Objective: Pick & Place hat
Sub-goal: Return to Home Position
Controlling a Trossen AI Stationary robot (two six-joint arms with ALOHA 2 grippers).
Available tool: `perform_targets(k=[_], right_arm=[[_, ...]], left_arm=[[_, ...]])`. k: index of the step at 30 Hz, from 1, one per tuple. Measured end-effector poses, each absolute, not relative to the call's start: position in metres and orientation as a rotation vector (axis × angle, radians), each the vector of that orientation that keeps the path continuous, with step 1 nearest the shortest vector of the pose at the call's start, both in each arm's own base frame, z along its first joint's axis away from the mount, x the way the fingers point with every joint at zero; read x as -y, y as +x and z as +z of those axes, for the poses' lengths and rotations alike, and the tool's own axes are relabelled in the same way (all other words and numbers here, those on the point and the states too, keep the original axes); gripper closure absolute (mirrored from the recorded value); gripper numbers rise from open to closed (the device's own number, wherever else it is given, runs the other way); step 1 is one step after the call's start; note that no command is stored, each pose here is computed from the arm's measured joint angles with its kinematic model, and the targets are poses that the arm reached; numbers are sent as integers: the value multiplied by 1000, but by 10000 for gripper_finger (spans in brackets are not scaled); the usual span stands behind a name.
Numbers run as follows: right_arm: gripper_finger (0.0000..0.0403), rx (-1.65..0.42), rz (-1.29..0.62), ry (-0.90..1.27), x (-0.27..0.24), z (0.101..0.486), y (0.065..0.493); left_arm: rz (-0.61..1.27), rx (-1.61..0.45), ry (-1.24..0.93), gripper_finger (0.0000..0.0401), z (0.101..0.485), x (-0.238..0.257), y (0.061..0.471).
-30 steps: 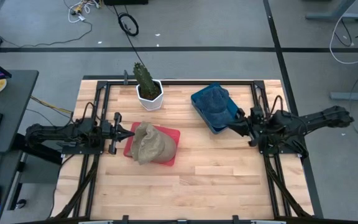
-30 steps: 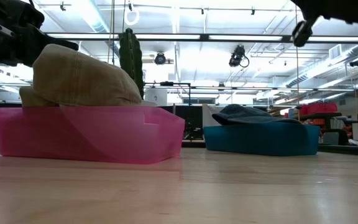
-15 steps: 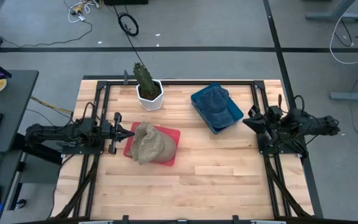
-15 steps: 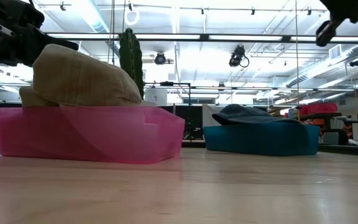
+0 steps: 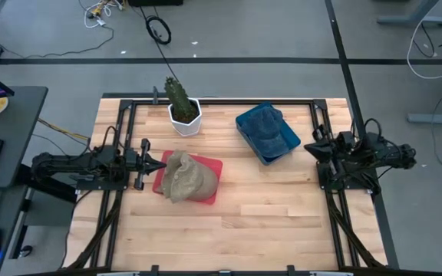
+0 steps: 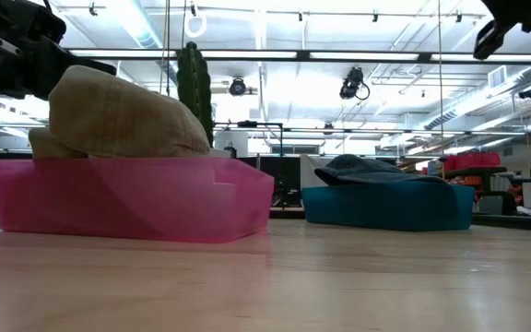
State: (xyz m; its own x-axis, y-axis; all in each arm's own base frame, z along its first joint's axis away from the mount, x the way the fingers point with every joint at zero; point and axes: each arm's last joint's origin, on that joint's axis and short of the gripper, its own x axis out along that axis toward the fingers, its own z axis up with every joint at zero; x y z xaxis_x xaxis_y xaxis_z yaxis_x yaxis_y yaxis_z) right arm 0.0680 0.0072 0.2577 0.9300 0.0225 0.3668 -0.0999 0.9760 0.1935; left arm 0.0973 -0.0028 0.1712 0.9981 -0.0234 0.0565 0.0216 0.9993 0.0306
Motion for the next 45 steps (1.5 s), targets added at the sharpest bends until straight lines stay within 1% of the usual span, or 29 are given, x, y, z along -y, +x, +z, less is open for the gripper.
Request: perform_targets(k=[4,7,15,20,26,28,31,34,39,42,45], right_arm=[[401,437,47,192,-6,263,66],[401,440,16,172,-4,263,66],[401,465,0,189,-1,247,74],[401,451,31,173,-1,246,75],[401,597,13,121,0,258,68],[401,620,42,116,0,260,66],[401,610,86,114,-2,259,67],[401,589,88,119,-2,257,68],[401,556,99,156,-2,239,76],[401,599,115,196,-2,222,80],[401,630,105,179,-1,226,77]], left_arm=[[-23,56,30,398,171,3,97],[-22,56,30,398,171,3,97],[-23,56,30,398,171,3,97],[-22,56,30,398,171,3,97],[-23,56,30,398,171,3,97],[-22,56,30,398,171,3,97],[-22,56,30,398,171,3,97],[-23,56,30,398,171,3,97],[-23,56,30,398,171,3,97],[-22,56,30,398,171,3,97],[-22,55,30,398,171,3,97]])
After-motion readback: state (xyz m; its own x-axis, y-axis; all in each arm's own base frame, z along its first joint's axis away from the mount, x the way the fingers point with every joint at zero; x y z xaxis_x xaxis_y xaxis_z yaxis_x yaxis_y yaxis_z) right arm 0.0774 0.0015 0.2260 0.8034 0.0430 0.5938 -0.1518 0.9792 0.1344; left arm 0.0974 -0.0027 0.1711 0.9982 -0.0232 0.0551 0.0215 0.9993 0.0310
